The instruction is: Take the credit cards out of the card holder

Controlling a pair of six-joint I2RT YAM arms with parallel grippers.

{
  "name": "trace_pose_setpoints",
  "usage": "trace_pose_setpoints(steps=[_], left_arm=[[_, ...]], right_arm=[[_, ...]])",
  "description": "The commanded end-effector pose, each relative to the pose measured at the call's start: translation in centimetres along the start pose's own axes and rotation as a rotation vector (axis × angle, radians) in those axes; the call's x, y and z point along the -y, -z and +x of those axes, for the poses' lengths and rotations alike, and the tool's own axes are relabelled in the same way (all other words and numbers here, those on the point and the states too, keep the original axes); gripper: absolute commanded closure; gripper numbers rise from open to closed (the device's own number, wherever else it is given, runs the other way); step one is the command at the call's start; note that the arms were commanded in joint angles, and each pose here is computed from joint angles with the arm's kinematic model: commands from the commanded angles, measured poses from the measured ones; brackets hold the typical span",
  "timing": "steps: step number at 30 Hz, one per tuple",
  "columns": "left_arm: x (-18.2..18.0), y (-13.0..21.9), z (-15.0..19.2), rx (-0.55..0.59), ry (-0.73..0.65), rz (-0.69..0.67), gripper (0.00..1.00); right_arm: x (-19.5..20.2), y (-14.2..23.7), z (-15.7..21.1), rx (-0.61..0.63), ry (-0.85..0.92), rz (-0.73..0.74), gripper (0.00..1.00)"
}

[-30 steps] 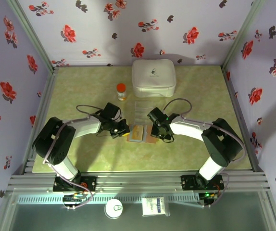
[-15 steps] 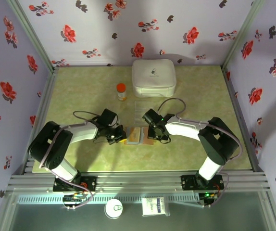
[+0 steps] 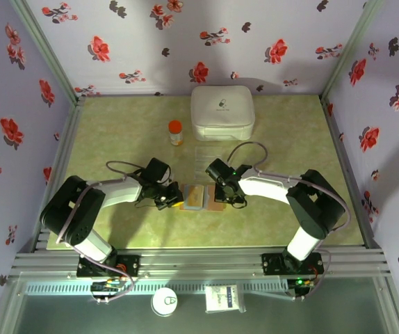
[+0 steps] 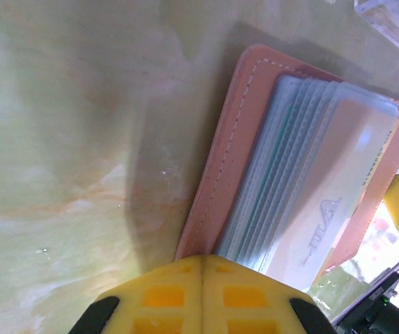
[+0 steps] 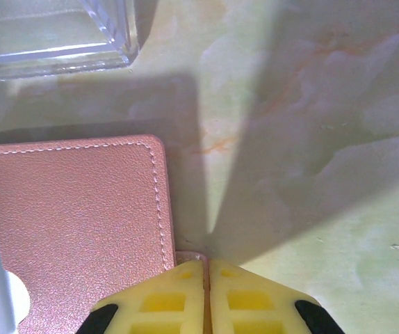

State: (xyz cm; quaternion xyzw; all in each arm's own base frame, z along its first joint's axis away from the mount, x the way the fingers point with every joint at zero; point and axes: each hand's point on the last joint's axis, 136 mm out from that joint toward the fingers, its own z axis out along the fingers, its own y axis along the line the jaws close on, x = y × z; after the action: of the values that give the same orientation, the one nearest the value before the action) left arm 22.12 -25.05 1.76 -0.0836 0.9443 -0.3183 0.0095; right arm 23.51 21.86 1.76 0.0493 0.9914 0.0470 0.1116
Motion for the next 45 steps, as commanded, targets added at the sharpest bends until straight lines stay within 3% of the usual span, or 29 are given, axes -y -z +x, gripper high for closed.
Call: trace_pose_setpoints(steps=[1, 16, 32, 45], left_arm=[[-3.1, -0.8, 1.9, -0.059, 0.062, -0.098, 1.00], [-4.1, -1.0, 2.5, -0.066, 0.089, -0.114, 1.00], [-3.4, -0.7, 2.2, -0.057, 0.095, -0.106, 1.00], [-3.2, -0.8, 2.2, -0.056, 0.098, -0.107, 1.00]], right_arm=[[3.2, -0.2, 0.6, -0.019, 0.022, 0.150, 0.93], [3.0, -0.8, 0.8, -0.041, 0.024, 0.134, 0.91], [5.5, 0.5, 0.5, -0.030, 0.008, 0.178, 0.70], [6.7, 0.9, 0.7, -0.032, -0.003, 0.205, 0.61]])
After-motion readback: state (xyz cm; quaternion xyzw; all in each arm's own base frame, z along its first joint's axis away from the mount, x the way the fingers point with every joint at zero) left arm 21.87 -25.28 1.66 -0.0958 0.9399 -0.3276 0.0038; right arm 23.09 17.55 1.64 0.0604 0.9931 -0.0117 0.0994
